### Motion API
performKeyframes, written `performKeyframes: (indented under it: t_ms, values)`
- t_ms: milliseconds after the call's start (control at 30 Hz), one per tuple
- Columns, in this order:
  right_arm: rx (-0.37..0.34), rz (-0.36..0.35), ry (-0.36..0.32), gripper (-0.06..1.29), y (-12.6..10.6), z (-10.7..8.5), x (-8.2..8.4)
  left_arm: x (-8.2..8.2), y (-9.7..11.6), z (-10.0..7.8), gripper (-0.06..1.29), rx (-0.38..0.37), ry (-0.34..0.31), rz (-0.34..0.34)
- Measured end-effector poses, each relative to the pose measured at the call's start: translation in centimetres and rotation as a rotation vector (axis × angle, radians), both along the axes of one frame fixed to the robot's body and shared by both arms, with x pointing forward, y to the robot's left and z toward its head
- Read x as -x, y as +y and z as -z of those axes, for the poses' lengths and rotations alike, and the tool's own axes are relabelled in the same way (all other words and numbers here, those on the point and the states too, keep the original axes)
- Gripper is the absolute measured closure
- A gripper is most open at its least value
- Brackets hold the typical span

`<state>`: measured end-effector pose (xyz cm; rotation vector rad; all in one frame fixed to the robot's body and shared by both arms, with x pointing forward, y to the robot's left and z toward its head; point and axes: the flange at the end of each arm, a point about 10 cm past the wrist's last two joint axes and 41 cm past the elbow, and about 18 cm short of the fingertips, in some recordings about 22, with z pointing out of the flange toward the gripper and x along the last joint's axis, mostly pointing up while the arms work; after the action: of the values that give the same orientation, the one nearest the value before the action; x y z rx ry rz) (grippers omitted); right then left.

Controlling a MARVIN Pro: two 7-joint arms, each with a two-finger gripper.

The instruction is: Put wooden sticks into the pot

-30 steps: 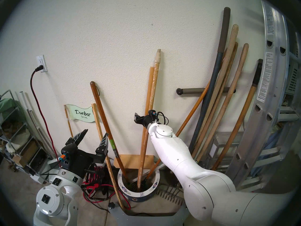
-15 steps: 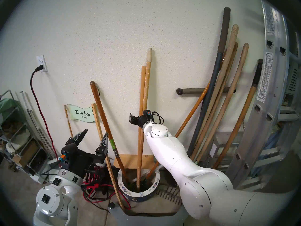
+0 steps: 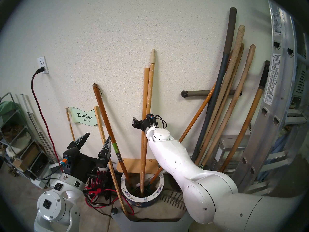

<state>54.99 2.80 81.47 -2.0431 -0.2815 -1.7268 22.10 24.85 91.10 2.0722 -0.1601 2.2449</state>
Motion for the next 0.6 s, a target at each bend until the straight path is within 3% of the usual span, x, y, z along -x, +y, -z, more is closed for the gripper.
performKeyframes:
  t_ms: [267,600]
  values:
    - [-0.013,-0.008,-0.02,0.02,-0.9,-0.4,0.8,0.0,0.0,0.0,-0.02,0.0,0.0,0.0]
    - [0.001,-0.017,-0.01,0.02,-2.8,0.7,2.9,0.0,0.0,0.0,-0.02,0.0,0.0,0.0]
